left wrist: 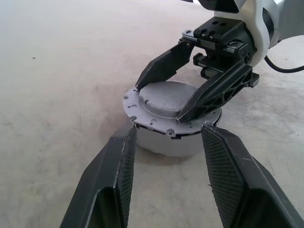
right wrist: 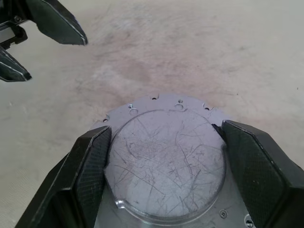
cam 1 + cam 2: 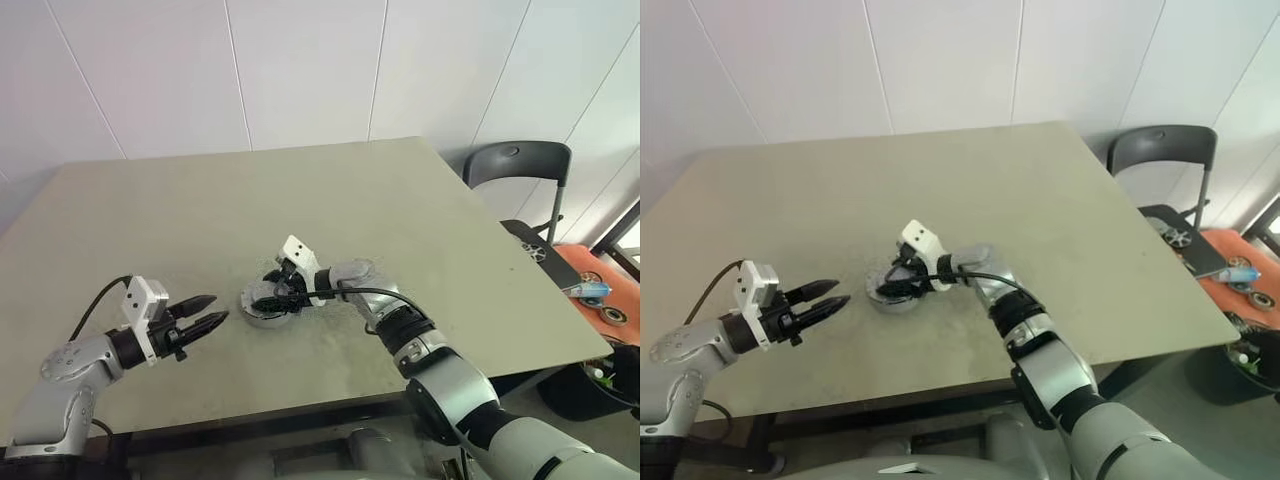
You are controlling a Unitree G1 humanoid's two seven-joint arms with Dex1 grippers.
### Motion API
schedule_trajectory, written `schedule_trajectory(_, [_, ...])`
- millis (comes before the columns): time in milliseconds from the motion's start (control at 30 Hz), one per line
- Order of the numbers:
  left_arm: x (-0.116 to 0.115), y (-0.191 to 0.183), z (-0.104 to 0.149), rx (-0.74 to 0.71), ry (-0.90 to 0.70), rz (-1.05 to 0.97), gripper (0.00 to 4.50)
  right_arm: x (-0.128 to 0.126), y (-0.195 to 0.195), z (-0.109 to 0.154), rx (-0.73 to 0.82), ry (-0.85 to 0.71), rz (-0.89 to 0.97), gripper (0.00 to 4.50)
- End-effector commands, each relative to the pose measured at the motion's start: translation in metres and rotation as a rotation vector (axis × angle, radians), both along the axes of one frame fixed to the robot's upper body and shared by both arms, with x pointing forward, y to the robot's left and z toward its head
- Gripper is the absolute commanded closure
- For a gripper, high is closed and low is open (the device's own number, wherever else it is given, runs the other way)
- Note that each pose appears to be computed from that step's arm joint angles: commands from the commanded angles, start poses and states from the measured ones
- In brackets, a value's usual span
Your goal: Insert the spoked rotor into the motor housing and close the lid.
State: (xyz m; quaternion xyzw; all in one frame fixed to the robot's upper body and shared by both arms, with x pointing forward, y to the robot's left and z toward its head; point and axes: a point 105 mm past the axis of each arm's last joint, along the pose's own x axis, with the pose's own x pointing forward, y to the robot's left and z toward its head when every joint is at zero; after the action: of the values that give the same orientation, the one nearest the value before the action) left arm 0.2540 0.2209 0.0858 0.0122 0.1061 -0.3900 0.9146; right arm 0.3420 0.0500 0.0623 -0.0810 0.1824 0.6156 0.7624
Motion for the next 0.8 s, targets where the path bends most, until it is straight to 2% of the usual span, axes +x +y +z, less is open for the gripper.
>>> schedule_trajectory(33, [0.001, 0.004, 0.005, 0.015, -0.036, -0.006, 2.18, -0.001, 0.0, -0.002, -0.03, -0.039, 0.025, 1.1])
schedule_trajectory(133, [0.001, 0.006, 0.003, 0.015, -0.035, -0.007, 2.18, -0.009, -0.002, -0.01, -0.069, -0.033, 0.072, 1.1])
schedule_trajectory(367, [0.001, 0.008, 0.002, 0.016, -0.037, -0.013, 2.18, -0.014, -0.005, -0.007, -0.044, 0.018, 0.108, 1.1])
schedule_trajectory(600, [0.001, 0.009, 0.001, 0.016, -0.037, -0.017, 2.18, -0.002, -0.006, -0.006, -0.06, -0.068, 0.052, 1.1])
schedule_trajectory(800, [0.001, 0.008, 0.001, 0.016, -0.037, -0.019, 2.18, -0.01, -0.01, -0.02, -0.106, -0.061, 0.095, 1.1])
